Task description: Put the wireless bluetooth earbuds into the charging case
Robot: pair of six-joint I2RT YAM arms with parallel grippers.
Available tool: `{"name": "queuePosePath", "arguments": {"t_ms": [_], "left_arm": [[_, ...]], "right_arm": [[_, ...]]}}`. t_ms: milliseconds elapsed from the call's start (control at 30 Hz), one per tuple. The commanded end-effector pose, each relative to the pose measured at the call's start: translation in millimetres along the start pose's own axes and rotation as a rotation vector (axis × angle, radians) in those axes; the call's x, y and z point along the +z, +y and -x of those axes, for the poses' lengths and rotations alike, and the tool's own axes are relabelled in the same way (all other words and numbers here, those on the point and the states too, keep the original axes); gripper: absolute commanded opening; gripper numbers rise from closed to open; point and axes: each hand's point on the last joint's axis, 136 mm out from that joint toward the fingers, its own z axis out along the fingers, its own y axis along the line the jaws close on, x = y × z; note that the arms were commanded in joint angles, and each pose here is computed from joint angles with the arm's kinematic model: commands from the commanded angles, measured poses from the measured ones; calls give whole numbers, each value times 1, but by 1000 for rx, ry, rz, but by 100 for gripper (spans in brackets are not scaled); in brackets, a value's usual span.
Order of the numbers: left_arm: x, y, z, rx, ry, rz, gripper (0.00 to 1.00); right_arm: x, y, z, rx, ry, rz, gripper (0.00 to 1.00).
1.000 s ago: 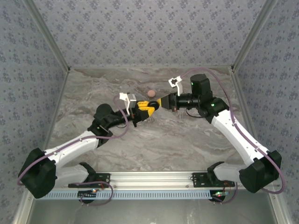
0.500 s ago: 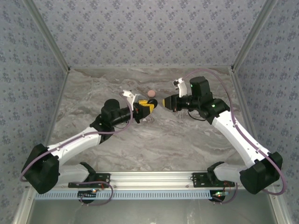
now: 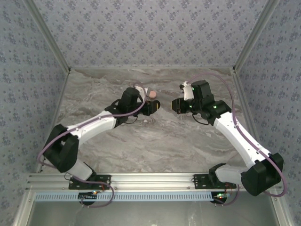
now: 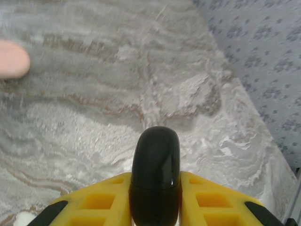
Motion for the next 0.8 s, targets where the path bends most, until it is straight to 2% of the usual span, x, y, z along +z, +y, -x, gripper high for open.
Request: {"name": "queuePosePath", "arguments": {"t_ms": [0, 200, 767], "left_arm": [[12, 18, -14, -106, 103, 81, 25], [39, 43, -24, -175, 176, 144, 25], [79, 84, -28, -264, 262, 124, 25]], "right_arm": [[-5, -7, -6, 12, 7, -32, 16], [-4, -11, -10, 22, 15, -39, 16], [-3, -14, -13, 37, 30, -43, 16]]}}
